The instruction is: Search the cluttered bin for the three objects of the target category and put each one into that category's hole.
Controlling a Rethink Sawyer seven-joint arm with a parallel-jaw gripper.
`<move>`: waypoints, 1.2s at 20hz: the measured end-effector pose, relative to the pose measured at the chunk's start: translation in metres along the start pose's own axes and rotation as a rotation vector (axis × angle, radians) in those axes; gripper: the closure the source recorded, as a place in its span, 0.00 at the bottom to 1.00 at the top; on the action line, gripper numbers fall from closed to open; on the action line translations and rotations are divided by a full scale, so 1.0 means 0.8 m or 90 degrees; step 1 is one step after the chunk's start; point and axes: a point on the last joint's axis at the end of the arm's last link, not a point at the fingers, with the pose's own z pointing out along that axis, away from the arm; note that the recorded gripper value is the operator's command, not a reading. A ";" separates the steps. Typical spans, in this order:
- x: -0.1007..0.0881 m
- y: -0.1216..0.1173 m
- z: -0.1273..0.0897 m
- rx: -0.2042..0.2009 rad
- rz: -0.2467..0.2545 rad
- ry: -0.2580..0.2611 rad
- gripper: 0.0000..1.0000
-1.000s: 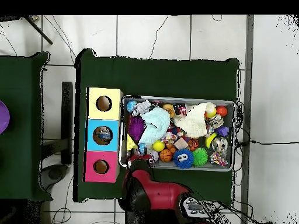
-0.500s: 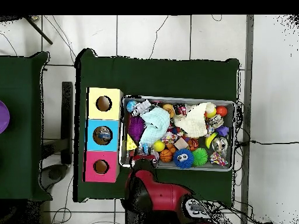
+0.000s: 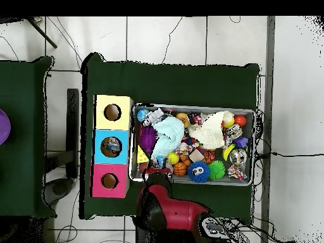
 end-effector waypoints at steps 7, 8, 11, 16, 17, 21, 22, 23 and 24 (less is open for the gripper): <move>0.000 -0.001 -0.001 0.005 -0.004 -0.004 1.00; 0.001 0.000 -0.002 0.007 -0.005 -0.005 1.00; 0.005 0.000 -0.005 0.010 -0.004 -0.004 1.00; 0.006 -0.002 -0.008 0.015 -0.003 -0.012 1.00; 0.007 -0.003 -0.008 0.016 -0.003 -0.012 1.00; 0.007 -0.007 -0.009 0.021 -0.003 -0.011 1.00; 0.006 -0.007 -0.009 0.022 -0.003 -0.012 1.00; 0.006 -0.007 -0.009 0.022 -0.002 -0.012 1.00; 0.004 -0.008 -0.010 0.024 -0.001 -0.013 1.00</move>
